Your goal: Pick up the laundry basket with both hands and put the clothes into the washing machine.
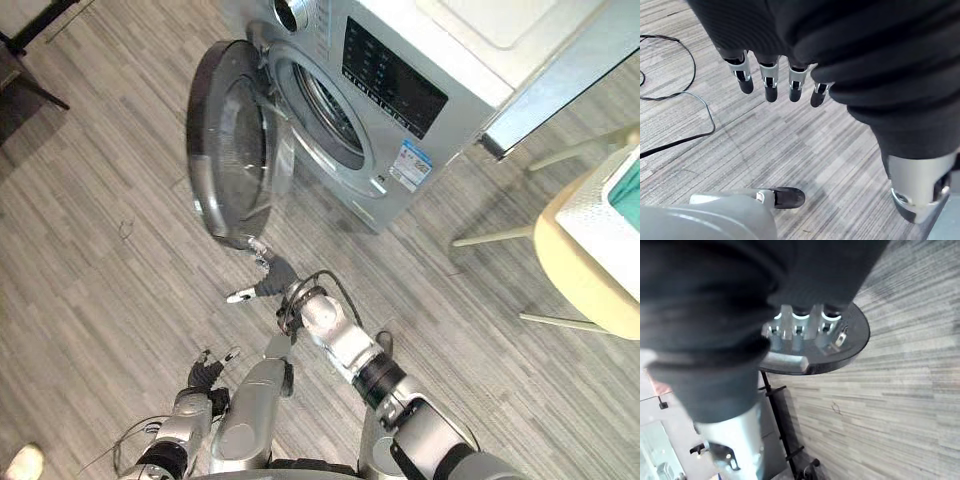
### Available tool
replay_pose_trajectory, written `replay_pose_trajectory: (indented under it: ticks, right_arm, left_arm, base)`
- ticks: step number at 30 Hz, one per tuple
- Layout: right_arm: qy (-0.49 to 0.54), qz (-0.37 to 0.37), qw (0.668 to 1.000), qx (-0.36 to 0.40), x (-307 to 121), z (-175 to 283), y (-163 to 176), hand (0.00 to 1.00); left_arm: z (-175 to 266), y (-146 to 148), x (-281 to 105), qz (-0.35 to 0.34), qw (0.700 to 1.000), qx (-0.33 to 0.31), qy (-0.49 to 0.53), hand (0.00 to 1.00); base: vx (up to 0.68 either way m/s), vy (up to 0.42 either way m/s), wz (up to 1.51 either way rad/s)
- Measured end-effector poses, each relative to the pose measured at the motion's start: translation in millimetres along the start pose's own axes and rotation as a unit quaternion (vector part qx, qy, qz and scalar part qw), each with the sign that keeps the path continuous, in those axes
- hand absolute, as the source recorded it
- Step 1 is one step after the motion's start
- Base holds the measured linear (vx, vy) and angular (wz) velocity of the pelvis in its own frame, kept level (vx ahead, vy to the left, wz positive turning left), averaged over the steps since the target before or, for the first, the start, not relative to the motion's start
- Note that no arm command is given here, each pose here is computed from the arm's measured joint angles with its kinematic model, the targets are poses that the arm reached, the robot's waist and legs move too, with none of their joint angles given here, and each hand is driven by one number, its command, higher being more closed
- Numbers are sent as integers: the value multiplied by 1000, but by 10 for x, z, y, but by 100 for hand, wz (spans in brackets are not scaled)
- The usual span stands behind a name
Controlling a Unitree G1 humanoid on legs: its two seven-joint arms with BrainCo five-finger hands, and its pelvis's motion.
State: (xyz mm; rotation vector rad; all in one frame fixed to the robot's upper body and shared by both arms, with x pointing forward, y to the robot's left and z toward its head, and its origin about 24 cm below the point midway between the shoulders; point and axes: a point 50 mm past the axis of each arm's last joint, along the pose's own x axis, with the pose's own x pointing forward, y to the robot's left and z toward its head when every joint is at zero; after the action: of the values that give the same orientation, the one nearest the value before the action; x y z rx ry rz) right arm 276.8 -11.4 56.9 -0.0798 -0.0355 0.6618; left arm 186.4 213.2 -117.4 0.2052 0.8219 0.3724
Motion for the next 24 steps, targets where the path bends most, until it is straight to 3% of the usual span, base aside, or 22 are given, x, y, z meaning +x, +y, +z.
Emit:
replay_pose_trajectory:
  ticks: [5, 9, 16, 18, 21, 24]
  right_arm:
    - [71, -110, 991, 31, -444, -446, -368, 0]
    - [192, -215, 956, 59, -979, -1012, -681, 0]
    - [389, -360, 840, 112, -2030, -1756, -870, 0]
    - [450, -425, 767, 170, -2489, -1972, -774, 0]
    - [475, -486, 696, 232, -2831, -2092, -622, 0]
    - [479, -512, 663, 263, -3004, -2126, -502, 0]
  left_arm:
    - [-81, 81, 11, 2, 1000, 16, 13, 0]
    - [-184, 59, -9, -13, 999, 21, 34, 0]
    - [-395, -29, -83, -40, 996, 18, 71, 0]
    - [-403, -55, -90, -51, 996, 4, 75, 0]
    - [-397, -51, -85, -47, 996, -19, 79, 0]
    - [-391, -63, -88, -47, 996, -29, 76, 0]
  base:
    - [3, -11, -26]
    - [31, -6, -48]
    - [14, -21, -32]
    - [0, 0, 0]
    - [5, -12, 3]
    - [1, -6, -3]
